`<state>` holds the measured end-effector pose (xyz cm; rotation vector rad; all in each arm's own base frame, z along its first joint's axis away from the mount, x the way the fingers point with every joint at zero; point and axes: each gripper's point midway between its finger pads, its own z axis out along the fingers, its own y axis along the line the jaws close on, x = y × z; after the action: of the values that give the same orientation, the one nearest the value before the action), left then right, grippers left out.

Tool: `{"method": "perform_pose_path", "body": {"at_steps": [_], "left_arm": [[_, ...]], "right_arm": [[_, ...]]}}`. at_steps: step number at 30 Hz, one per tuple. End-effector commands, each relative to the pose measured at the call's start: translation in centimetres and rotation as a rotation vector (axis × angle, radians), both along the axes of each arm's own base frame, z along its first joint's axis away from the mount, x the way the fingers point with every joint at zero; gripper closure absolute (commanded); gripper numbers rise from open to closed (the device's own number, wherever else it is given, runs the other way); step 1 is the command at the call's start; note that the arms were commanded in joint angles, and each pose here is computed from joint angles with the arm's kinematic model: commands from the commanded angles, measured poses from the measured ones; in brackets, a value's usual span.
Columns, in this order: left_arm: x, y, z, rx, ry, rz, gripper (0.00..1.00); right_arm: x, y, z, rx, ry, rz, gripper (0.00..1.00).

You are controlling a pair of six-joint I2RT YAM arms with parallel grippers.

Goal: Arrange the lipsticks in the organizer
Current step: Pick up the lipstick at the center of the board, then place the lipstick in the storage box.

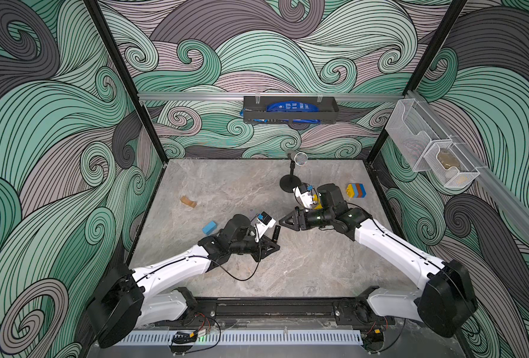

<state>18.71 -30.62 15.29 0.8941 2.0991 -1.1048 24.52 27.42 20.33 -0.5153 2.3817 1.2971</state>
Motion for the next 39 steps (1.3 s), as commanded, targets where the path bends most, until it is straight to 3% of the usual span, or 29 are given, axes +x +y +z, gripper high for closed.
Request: {"method": "perform_pose_path", "body": {"at_steps": [1, 14, 19, 21, 23, 25, 30, 34, 39], "left_arm": [[0.8, -0.6, 2.2, -0.032, -0.07, -0.007, 1.0], [0.3, -0.9, 2.1, -0.005, -0.075, -0.035, 1.0], [0.7, -0.5, 2.0, 0.024, -0.081, -0.004, 1.0], [1.1, -0.2, 2.0, 0.034, -0.082, 0.023, 0.95], [1.5, 0.3, 2.2, 0.056, -0.078, 0.064, 0.79], [2.5, 2.0, 2.7, 0.115, -0.086, 0.171, 0.63], [7.2, 12.3, 3.0, 0.361, -0.23, 0.682, 0.31], [8.6, 17.5, 3.9, 0.436, -0.26, 0.879, 0.27], [9.6, 21.7, 4.6, 0.461, -0.225, 1.043, 0.29]], "right_arm": [[-1.8, 1.4, 0.3, 0.014, 0.019, 0.096, 0.46], [-2.0, 2.6, -1.1, 0.079, 0.098, 0.117, 0.6], [-1.9, 2.8, -1.4, 0.086, 0.107, 0.113, 0.75], [-1.7, 2.8, -1.4, 0.102, 0.111, 0.098, 0.8], [-1.1, 2.7, -1.0, 0.133, 0.117, 0.064, 0.83], [0.5, 2.4, -0.2, 0.18, 0.098, 0.001, 0.85], [7.4, -0.2, 0.3, 0.176, -0.031, -0.361, 0.88], [10.2, 0.0, 1.0, 0.091, -0.254, -0.584, 0.88], [10.2, 4.3, 1.8, -0.019, -0.49, -0.611, 0.88]]}}
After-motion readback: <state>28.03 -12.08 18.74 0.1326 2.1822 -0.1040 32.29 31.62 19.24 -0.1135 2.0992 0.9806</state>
